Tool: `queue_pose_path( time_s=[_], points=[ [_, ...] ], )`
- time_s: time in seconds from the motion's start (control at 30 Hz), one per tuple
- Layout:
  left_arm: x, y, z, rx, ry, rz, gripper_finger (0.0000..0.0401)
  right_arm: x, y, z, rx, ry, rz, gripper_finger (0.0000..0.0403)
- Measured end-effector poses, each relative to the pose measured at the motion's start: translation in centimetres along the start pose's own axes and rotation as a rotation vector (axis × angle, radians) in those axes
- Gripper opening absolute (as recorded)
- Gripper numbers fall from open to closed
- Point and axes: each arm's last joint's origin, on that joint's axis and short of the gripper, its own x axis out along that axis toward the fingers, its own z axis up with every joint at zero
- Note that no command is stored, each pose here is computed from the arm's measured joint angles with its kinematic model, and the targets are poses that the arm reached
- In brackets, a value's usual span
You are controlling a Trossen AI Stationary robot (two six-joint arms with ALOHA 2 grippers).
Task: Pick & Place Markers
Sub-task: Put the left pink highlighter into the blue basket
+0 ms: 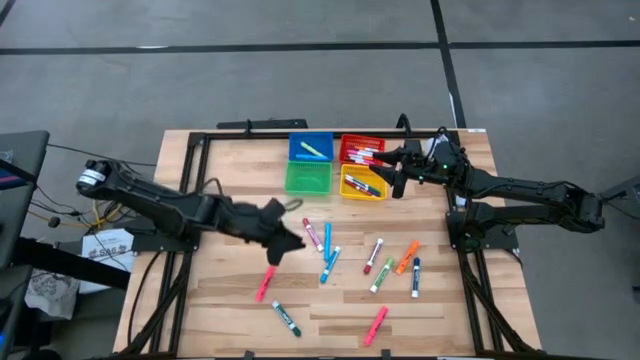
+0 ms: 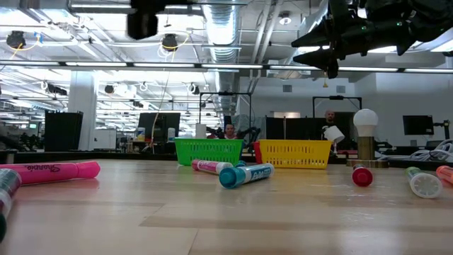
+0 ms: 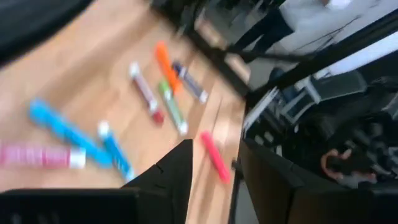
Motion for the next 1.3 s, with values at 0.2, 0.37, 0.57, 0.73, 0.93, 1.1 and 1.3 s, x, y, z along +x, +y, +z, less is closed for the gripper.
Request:
queue_pose_path(
  time_s=[0.2, 0.37, 0.57, 0.73, 0.93, 1.1, 1.3],
  points=[
    [1.7, -0.1, -3.7, -0.146, 0.158, 0.089, 0.0121, 0.0, 0.0, 0.0, 0.001, 0.005, -0.001, 0.0209],
    [3.2, -0.2, -6.4, -0.237, 0.254, 0.138, 0.0118, 0.0, 0.0, -0.1, 0.001, 0.006, -0.002, 0.0209],
    [4.3, 0.2, -9.4, -0.349, 0.384, 0.232, 0.0117, 0.0, 0.0, -0.1, 0.002, 0.009, -0.002, 0.0209],
    [4.3, 0.5, -11.3, -0.434, 0.438, 0.342, 0.0117, 0.0, 0.0, -0.1, 0.003, 0.013, -0.004, 0.0209],
    [3.3, 1.3, -12.5, -0.536, 0.461, 0.526, 0.0117, 0.0, 0.0, -0.2, 0.004, 0.018, -0.004, 0.0209],
    [3.0, 1.7, -12.6, -0.558, 0.457, 0.584, 0.0117, 0.0, -0.1, -0.2, 0.005, 0.024, -0.006, 0.0209],
    [3.1, 2.1, -12.3, -0.562, 0.437, 0.609, 0.0117, 0.0, -0.1, -0.3, 0.007, 0.033, -0.009, 0.0209]
  ],
)
